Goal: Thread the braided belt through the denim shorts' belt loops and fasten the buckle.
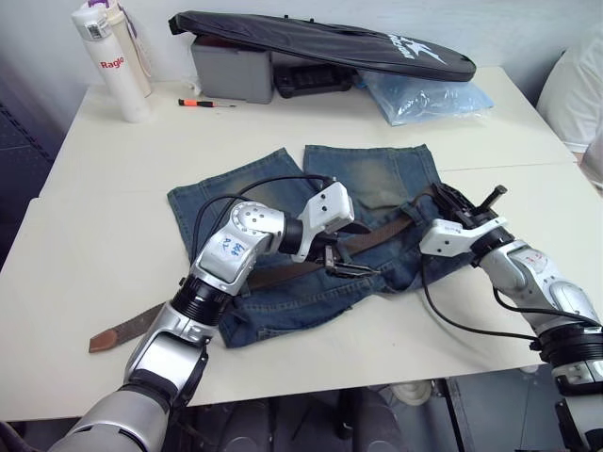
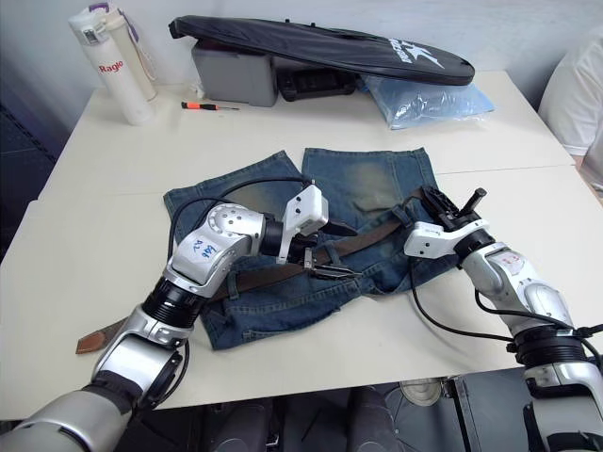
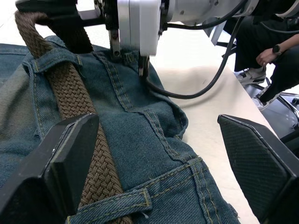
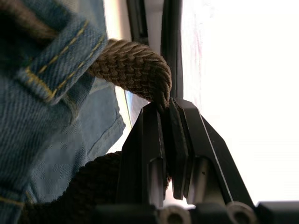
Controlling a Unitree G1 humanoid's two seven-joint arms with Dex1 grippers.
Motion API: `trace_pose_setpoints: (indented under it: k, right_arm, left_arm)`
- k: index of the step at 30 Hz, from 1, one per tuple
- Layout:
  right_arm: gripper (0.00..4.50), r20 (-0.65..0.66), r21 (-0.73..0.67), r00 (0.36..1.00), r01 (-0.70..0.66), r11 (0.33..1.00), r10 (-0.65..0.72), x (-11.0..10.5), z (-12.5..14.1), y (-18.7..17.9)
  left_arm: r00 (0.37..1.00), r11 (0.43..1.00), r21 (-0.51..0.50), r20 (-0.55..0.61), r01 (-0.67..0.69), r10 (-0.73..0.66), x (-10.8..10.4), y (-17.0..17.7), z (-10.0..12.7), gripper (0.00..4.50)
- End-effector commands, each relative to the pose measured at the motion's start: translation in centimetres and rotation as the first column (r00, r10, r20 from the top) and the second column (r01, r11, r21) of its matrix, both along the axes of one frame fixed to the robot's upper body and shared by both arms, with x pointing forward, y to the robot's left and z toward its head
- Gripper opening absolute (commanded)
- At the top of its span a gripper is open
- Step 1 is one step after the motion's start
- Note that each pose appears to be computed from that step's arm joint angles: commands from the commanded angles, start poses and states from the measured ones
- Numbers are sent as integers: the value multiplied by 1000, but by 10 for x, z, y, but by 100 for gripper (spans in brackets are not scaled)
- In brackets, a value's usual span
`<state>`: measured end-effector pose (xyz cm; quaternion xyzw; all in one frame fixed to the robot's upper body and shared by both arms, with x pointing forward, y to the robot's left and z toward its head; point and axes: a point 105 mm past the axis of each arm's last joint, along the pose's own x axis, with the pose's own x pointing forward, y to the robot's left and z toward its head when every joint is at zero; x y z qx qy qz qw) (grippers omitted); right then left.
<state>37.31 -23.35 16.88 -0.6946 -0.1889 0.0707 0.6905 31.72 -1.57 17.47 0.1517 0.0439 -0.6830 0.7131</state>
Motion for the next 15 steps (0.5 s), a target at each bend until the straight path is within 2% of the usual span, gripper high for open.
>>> trace_pose_setpoints:
  k: [1, 7, 11, 12, 15]
  right_arm:
    - [7, -1, -38, 997, 74, 997, -74, -2, 5, -17]
    - [245, -38, -20, 995, 92, 996, -92, -12, 29, -27]
    - [426, -169, 90, 986, 31, 995, -16, -22, 43, -18]
    - [440, -238, 123, 971, 28, 992, 2, -25, 42, -17]
    - [440, -382, 212, 922, 13, 977, 71, -37, 43, -12]
  left_arm:
    - [999, 1000, -8, 40, 26, -25, -5, -4, 8, 450]
    - [999, 999, -5, 40, 34, -34, -6, -5, 8, 450]
    - [998, 999, -6, 42, 39, -39, -5, -6, 8, 450]
    - [998, 999, -5, 42, 40, -39, -5, -5, 9, 450]
    - [998, 999, -1, 46, 40, -40, -3, -3, 10, 450]
